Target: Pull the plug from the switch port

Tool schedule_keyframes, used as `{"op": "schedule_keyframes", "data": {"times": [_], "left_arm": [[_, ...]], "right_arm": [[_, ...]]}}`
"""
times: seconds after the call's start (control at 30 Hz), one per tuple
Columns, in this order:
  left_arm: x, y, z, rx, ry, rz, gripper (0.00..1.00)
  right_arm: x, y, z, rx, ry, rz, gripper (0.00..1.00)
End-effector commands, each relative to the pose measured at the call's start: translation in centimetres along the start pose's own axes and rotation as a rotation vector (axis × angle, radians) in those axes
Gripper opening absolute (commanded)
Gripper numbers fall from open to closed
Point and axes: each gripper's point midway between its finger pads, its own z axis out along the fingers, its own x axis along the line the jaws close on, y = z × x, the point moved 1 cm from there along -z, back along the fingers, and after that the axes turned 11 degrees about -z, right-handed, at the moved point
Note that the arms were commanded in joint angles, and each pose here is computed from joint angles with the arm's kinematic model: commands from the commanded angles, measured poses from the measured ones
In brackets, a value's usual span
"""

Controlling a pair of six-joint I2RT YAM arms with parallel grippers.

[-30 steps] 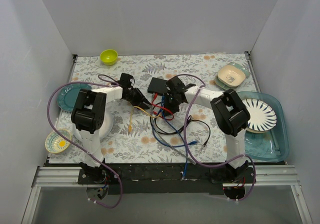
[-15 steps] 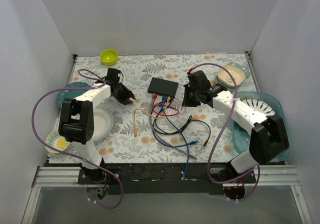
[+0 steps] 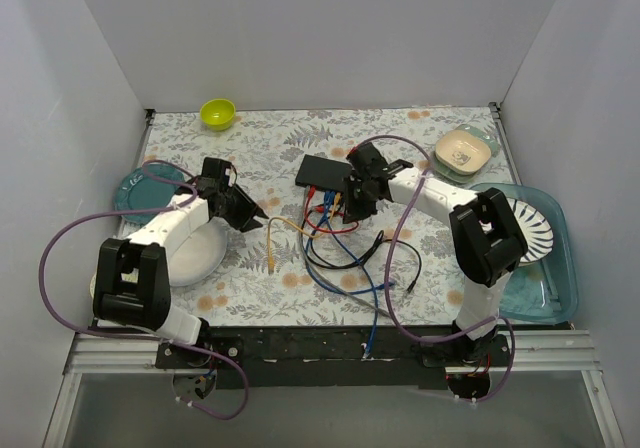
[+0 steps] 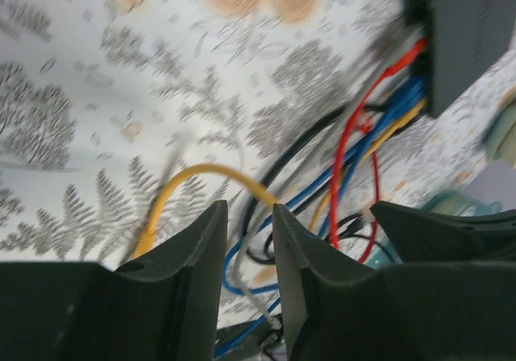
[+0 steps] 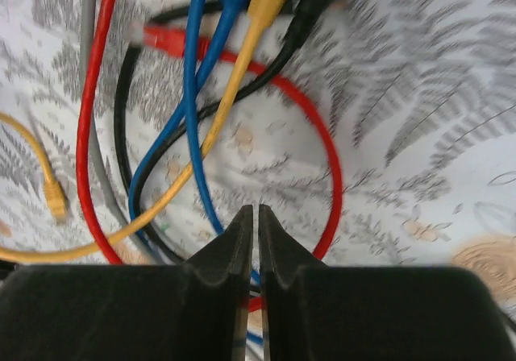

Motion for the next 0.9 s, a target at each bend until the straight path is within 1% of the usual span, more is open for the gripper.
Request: {"op": "schedule_keyframes", "data": {"times": [0.0,0.17,0.2,0.3,0.33,0.4,0.43,0.47,0.5,0.53,0.57,0.6,0.63,0.67,0.7,0.73,0.77,0.8,0.83,0.87], "left_arm": [[1.5,-2.1,-1.4,0.062,-0.031,0.033,0.30],[2.7,-3.2,-1.5,0.109,-0.025,0.073,0.29],[2.5,-3.3,-1.7,0.114,-0.038,0.073,0.30],[2.5,-3.9,-1.7,0.139,-0.051,0.068,0.30],[2.4,-4.1,-1.7,0.144,-0.056,0.072,0.30],[2.3,-4.5,-1.8,0.150,-0.060,0.078,0.30],[2.2,-4.5,-1.9,0.147,-0.066,0.080,0.30],[2.2,-4.6,-2.0,0.146,-0.071,0.082,0.30],[2.2,-4.5,-2.0,0.141,-0.072,0.079,0.30],[2.2,-4.5,-2.1,0.137,-0.074,0.079,0.30],[2.0,-4.4,-2.2,0.129,-0.083,0.077,0.30],[1.8,-4.4,-2.3,0.126,-0.087,0.072,0.30],[1.5,-4.3,-2.4,0.122,-0.094,0.076,0.34],[1.2,-4.1,-2.4,0.118,-0.104,0.078,0.39],[0.6,-4.0,-2.5,0.115,-0.116,0.080,0.44],[0.3,-3.9,-2.5,0.116,-0.123,0.074,0.48],[0.3,-3.8,-2.2,0.117,-0.118,0.059,0.73],[0.0,-3.7,-2.3,0.115,-0.123,0.043,0.83],[0.1,-3.9,-2.2,0.122,-0.119,0.010,0.91],[-0.4,-4.0,-2.2,0.131,-0.149,-0.003,0.98]], "right_arm": [[5.0,-2.4,-2.4,0.092,0.172,-0.056,0.13],[7.0,-7.0,-4.2,0.199,0.212,-0.088,0.14],[6.6,-8.3,-4.9,0.258,0.183,-0.082,0.15],[6.3,-10.0,-5.8,0.337,0.156,-0.103,0.17],[5.8,-11.1,-6.5,0.388,0.133,-0.110,0.17],[5.1,-11.7,-7.3,0.409,0.089,-0.132,0.18],[4.4,-11.8,-8.2,0.428,0.039,-0.137,0.18],[3.9,-11.0,-9.1,0.382,-0.012,-0.129,0.18],[2.6,-9.7,-9.6,0.306,-0.110,-0.140,0.18],[2.6,-8.0,-10.3,0.222,-0.132,-0.142,0.18],[3.1,-5.4,-11.7,0.071,-0.130,-0.131,0.18],[2.3,-3.4,-12.4,-0.046,-0.198,-0.122,0.19],[2.3,-1.9,-13.1,-0.133,-0.204,-0.120,0.22],[2.8,0.5,-13.8,-0.286,-0.179,-0.112,0.54],[1.6,1.2,-13.9,-0.347,-0.231,-0.068,0.80],[1.5,1.8,-13.7,-0.386,-0.213,-0.043,0.93],[-0.3,2.1,-12.9,-0.387,-0.199,0.001,0.98],[1.0,2.8,-12.6,-0.388,-0.070,0.001,0.98],[-0.1,3.2,-12.2,-0.376,-0.064,0.037,0.98],[-0.6,2.9,-11.1,-0.338,-0.067,0.051,0.98]]}}
